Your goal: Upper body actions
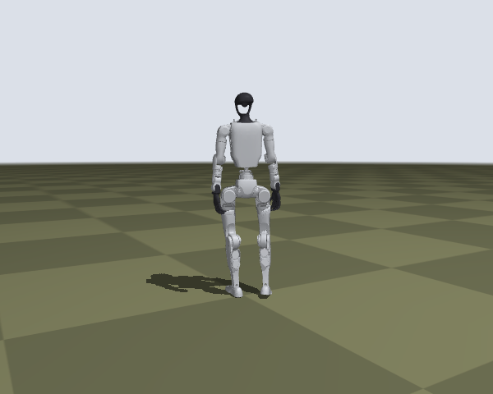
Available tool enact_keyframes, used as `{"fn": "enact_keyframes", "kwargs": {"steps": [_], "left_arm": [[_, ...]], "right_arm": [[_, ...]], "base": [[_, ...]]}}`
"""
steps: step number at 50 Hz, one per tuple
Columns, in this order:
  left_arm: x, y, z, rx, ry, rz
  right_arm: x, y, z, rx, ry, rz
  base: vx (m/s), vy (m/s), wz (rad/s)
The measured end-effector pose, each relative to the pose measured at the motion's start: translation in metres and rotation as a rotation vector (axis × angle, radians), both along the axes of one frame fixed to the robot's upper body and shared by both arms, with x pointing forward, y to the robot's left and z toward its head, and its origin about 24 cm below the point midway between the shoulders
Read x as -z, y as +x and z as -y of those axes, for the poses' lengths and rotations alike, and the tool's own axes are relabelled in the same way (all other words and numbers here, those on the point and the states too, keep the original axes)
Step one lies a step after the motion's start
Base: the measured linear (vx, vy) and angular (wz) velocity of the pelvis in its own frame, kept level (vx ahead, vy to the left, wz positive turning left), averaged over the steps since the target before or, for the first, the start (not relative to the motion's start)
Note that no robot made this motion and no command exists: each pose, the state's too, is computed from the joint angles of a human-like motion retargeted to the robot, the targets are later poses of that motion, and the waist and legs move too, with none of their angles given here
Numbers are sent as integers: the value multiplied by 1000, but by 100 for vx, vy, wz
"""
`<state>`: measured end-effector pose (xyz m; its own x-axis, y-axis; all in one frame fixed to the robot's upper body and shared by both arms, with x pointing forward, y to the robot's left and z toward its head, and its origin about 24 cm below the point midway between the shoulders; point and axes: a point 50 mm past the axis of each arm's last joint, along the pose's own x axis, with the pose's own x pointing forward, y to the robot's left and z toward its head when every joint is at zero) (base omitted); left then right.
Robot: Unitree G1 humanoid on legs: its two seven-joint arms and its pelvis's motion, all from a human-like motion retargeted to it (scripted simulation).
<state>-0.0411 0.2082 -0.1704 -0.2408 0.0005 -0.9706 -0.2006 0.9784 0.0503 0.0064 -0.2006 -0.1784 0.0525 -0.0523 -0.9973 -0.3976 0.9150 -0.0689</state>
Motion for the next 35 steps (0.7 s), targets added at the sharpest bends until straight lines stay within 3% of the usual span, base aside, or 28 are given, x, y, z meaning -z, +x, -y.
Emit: {"fn": "enact_keyframes", "kwargs": {"steps": [5,12,18,27,35], "left_arm": [[5,77,16,146,43,204],[-20,208,46,138,-23,653],[-48,266,56,152,2,892],[-35,242,41,285,60,792],[-10,182,47,253,-42,580]], "right_arm": [[-3,-30,15,20,-36,-53],[-17,-87,34,144,-75,-297],[-30,-127,39,276,-94,-429],[-22,-111,32,327,-69,-350],[-9,-68,18,231,-15,-205]], "base": [[13,-3,-63],[4,1,-1],[7,-6,9],[2,-2,-33],[-6,-4,-30]]}}
